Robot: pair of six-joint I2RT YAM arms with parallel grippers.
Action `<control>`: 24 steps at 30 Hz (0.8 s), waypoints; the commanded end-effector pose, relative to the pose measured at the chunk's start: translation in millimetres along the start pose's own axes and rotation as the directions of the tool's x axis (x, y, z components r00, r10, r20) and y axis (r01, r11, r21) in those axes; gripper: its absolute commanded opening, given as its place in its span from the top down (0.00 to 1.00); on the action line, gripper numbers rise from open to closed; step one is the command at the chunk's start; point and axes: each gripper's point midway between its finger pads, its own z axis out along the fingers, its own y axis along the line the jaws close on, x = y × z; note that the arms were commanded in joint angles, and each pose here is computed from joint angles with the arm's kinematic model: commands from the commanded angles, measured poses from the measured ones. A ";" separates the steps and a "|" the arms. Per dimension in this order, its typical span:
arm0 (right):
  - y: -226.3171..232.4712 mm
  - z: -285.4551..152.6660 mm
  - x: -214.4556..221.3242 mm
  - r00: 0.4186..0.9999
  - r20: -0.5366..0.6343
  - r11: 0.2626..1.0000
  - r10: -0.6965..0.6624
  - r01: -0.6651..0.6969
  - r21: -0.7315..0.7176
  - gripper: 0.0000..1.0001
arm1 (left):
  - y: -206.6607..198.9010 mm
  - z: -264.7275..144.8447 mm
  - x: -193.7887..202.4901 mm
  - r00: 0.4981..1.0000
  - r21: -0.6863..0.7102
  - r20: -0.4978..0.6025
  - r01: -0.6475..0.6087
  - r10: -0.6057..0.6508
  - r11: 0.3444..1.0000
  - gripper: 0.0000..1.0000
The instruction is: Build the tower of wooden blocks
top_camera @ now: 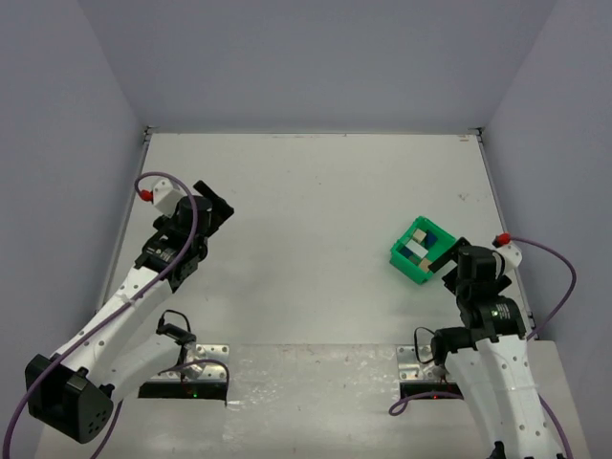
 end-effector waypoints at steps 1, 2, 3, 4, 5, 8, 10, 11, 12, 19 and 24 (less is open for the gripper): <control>0.4 -4.9 -14.3 0.998 0.064 1.000 0.014 -0.013 -0.011 0.01 | -1.0 -2.3 -11.0 0.998 0.014 0.050 0.041 -0.042 0.999 0.00; 0.6 -5.7 -15.1 0.998 0.068 1.000 0.014 -0.013 -0.016 0.01 | -0.9 -2.1 -10.9 0.998 0.013 0.051 0.042 -0.042 0.999 0.00; 1.5 -6.3 -15.4 0.997 0.072 1.000 0.012 -0.011 -0.024 0.01 | -1.0 -1.9 -11.0 0.998 0.012 0.050 0.040 -0.041 0.999 0.00; 2.8 -6.7 -15.1 0.997 0.074 0.999 0.005 -0.002 -0.038 0.01 | -1.3 -1.4 -11.0 0.998 0.008 0.048 0.037 -0.037 0.999 0.00; 3.7 -5.4 -13.4 0.997 0.073 0.999 -0.006 0.009 -0.047 0.01 | -0.9 -1.1 -10.9 0.998 0.005 0.048 0.035 -0.035 0.999 0.00; 9.1 -1.8 -6.3 0.998 0.048 0.996 -0.037 0.041 -0.079 0.01 | 0.9 -1.1 -11.6 0.998 -0.002 0.054 0.033 -0.033 0.999 0.00; 13.6 0.5 -0.9 0.998 0.020 0.993 -0.059 0.060 -0.099 0.01 | 0.8 -1.7 -11.9 0.998 0.002 0.055 0.035 -0.035 0.999 0.00; 16.9 2.5 3.3 0.997 -0.004 0.991 -0.076 0.075 -0.111 0.01 | 0.5 -2.0 -11.8 0.998 0.005 0.054 0.036 -0.036 0.999 0.00; 22.8 5.1 7.4 0.995 -0.029 0.987 -0.097 0.093 -0.134 0.01 | 0.1 -2.3 -11.5 0.998 0.009 0.053 0.038 -0.038 0.999 0.00; 52.7 26.9 27.4 0.976 -0.156 0.970 -0.152 0.117 -0.214 0.01 | -3.8 -4.0 -9.2 0.999 0.035 0.037 0.026 -0.028 0.999 0.00; 47.1 44.8 36.1 0.969 -0.210 0.986 -0.134 0.108 -0.129 0.04 | -5.8 -5.5 -9.4 0.999 0.049 0.033 0.026 -0.028 0.998 0.00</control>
